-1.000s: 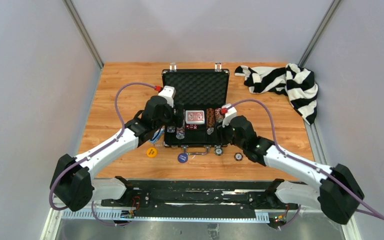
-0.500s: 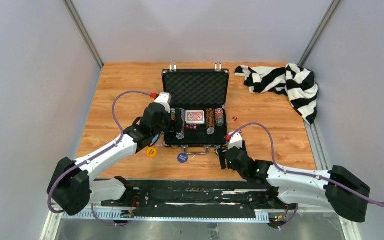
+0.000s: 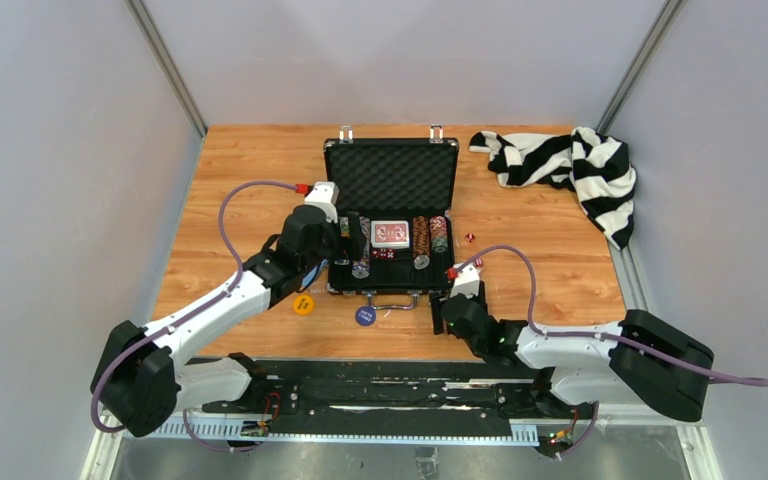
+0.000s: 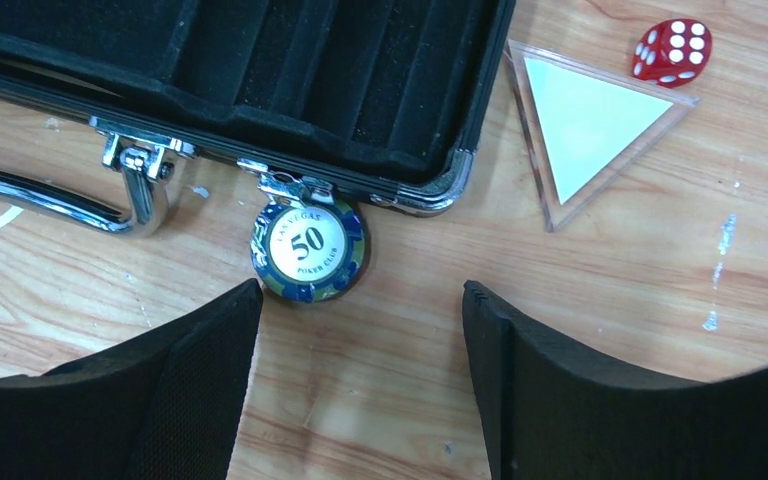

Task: Pack up texas hold em set

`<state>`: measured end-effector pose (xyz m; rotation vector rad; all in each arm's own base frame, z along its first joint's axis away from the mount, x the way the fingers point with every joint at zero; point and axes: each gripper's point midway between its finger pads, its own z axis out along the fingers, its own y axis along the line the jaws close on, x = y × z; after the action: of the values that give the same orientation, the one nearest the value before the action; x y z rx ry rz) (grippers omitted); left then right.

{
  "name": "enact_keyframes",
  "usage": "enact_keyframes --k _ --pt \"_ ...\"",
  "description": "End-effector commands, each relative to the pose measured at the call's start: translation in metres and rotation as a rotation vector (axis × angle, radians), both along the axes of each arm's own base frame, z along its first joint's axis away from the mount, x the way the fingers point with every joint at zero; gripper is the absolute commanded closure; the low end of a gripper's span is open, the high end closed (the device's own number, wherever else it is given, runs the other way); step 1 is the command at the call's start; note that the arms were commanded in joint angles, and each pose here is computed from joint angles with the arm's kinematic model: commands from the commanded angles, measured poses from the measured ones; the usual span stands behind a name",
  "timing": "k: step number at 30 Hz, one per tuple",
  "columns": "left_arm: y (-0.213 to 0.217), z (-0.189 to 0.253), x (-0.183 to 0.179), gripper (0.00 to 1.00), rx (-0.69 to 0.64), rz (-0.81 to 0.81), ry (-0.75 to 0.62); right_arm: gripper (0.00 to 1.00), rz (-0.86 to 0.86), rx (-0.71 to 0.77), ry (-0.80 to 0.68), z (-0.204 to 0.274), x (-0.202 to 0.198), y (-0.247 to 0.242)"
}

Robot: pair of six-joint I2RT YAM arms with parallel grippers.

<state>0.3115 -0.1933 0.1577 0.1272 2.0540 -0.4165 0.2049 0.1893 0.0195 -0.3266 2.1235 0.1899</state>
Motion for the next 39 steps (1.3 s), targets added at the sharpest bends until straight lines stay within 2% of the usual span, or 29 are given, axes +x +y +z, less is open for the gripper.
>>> enact_keyframes --k 1,6,16,27,39 --pt "-0.002 0.004 0.005 0.07 -0.015 0.010 -0.023 0.27 0.002 0.043 0.003 -0.005 -0.001 0.008" --pt "-0.004 0.001 0.004 0.07 -0.015 -0.001 -0.014 0.29 0.002 0.073 0.040 -0.016 -0.001 0.011" --pt "-0.007 -0.002 0.005 0.07 -0.015 -0.010 -0.006 0.41 0.010 0.030 0.065 -0.022 -0.002 0.010" --pt "-0.009 -0.009 0.004 0.07 -0.009 -0.023 0.010 0.39 0.070 -0.068 0.122 -0.036 -0.013 0.019" --pt "-0.012 -0.012 0.004 0.07 -0.015 -0.036 0.016 0.43 0.044 -0.057 0.169 -0.050 -0.025 0.008"
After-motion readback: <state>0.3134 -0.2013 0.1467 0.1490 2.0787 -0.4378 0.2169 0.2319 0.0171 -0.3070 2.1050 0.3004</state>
